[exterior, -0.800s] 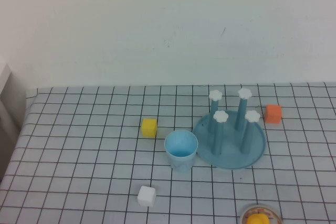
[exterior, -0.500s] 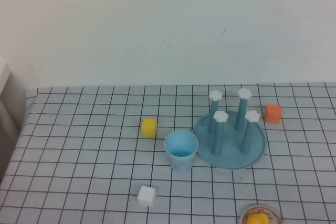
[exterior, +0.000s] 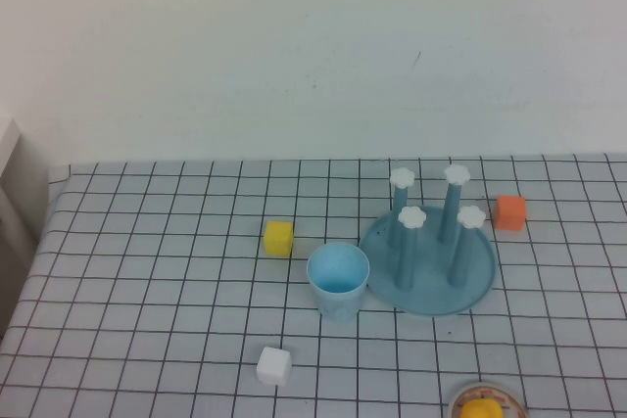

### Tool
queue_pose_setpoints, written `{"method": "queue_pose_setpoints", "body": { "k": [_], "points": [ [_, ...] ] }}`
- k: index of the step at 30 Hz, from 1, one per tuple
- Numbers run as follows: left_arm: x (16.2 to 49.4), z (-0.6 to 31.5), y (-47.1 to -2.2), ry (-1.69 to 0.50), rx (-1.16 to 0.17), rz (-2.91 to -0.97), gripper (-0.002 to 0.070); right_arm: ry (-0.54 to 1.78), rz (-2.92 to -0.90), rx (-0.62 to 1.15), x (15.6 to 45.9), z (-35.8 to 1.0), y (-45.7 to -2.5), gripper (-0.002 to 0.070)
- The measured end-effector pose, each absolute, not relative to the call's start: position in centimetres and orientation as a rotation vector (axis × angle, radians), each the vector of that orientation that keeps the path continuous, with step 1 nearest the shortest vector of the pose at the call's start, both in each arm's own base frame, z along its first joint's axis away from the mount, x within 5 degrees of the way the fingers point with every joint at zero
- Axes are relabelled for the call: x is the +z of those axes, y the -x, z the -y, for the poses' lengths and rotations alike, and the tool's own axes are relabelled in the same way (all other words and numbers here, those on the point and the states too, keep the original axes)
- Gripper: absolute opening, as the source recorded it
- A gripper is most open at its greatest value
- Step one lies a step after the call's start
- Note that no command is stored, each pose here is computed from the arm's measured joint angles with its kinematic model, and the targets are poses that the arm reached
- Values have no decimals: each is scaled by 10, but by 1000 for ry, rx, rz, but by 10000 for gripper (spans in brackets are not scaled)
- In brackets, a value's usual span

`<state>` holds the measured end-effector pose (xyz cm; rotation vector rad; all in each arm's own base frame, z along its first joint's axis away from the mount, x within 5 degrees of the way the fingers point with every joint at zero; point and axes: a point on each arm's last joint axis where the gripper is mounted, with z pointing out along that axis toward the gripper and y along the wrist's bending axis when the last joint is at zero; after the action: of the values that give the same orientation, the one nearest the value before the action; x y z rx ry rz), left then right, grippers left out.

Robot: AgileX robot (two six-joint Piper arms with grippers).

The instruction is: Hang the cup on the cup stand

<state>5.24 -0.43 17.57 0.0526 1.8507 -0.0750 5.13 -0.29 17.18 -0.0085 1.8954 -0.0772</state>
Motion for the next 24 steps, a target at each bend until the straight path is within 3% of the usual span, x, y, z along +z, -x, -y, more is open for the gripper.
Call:
{"method": "queue_pose_setpoints", "body": {
  "k": [9, 15, 18, 24],
  "points": [
    [177, 4, -53, -68, -59, -1840, -1, 8, -1895, -77, 172, 3, -51, -1],
    [193, 4, -56, -67, -60, -1648, -1, 11, -1871, -81, 173, 3, -52, -1],
    [207, 5, -56, -62, -65, -1493, -1, 12, -1761, -83, 181, 3, -55, -1],
    [233, 5, -50, -54, -74, -1198, -1, 17, -1312, -91, 221, 2, -54, -1]
  ]
}}
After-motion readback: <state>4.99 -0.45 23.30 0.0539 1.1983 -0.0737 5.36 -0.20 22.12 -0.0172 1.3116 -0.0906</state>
